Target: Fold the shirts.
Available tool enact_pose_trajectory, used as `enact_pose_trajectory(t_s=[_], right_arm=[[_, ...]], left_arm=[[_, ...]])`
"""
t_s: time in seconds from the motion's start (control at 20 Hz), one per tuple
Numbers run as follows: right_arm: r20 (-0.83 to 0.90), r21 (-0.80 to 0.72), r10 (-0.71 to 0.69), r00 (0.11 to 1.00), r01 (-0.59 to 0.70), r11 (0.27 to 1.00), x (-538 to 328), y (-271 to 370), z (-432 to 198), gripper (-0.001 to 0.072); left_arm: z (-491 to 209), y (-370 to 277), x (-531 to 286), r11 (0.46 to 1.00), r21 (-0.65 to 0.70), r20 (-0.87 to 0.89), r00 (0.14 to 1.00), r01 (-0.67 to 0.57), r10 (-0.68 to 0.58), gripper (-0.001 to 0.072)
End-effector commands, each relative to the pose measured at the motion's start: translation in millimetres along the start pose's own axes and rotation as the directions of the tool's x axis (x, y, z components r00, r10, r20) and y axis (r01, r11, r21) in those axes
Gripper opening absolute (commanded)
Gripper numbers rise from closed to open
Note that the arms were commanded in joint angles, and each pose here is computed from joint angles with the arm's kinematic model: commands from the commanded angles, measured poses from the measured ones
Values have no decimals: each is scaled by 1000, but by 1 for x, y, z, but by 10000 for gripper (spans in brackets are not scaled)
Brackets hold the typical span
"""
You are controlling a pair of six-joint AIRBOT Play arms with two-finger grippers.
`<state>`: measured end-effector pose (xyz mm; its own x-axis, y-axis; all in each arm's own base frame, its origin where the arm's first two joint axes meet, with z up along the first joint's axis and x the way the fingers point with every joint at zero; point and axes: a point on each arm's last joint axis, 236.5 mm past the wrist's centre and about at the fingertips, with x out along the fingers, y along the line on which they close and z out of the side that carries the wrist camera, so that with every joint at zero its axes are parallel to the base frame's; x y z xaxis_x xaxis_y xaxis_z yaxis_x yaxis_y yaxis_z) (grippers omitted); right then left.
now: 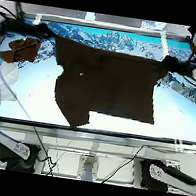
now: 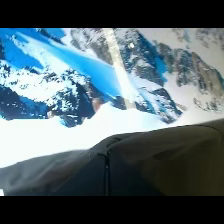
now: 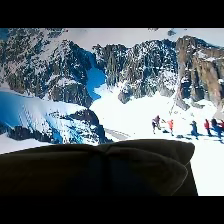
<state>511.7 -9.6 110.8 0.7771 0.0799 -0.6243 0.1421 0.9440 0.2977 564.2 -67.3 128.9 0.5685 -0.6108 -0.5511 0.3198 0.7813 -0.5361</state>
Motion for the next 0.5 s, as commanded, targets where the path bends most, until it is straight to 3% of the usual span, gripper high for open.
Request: enact_pose_trajectory(t_s=[0.0, 0.25, 0.3, 0.35, 0.4, 0.45], right_arm=[[67, 130, 13, 998, -22, 991, 70, -14, -8, 26], [197, 150, -6, 980, -24, 988, 84, -23, 15, 37], [221, 150, -7, 975, -27, 988, 83, -24, 21, 130], [233, 151, -6, 972, -30, 988, 81, -23, 25, 298], [243, 152, -6, 970, -32, 988, 79, -23, 28, 433], [249, 150, -4, 969, -35, 988, 76, -22, 30, 447]], left_arm=[[-21, 55, 66, 995, -88, -7, 999, -38, 37, 14], [-5, 85, 78, 988, -119, 87, 990, -96, 107, 25], [-3, 84, 77, 988, -117, 95, 990, -97, 108, 29], [0, 82, 75, 988, -124, 98, 990, -87, 100, 189], [5, 79, 73, 988, -132, 108, 989, -84, 98, 490], [12, 77, 70, 987, -135, 125, 987, -82, 99, 693]])
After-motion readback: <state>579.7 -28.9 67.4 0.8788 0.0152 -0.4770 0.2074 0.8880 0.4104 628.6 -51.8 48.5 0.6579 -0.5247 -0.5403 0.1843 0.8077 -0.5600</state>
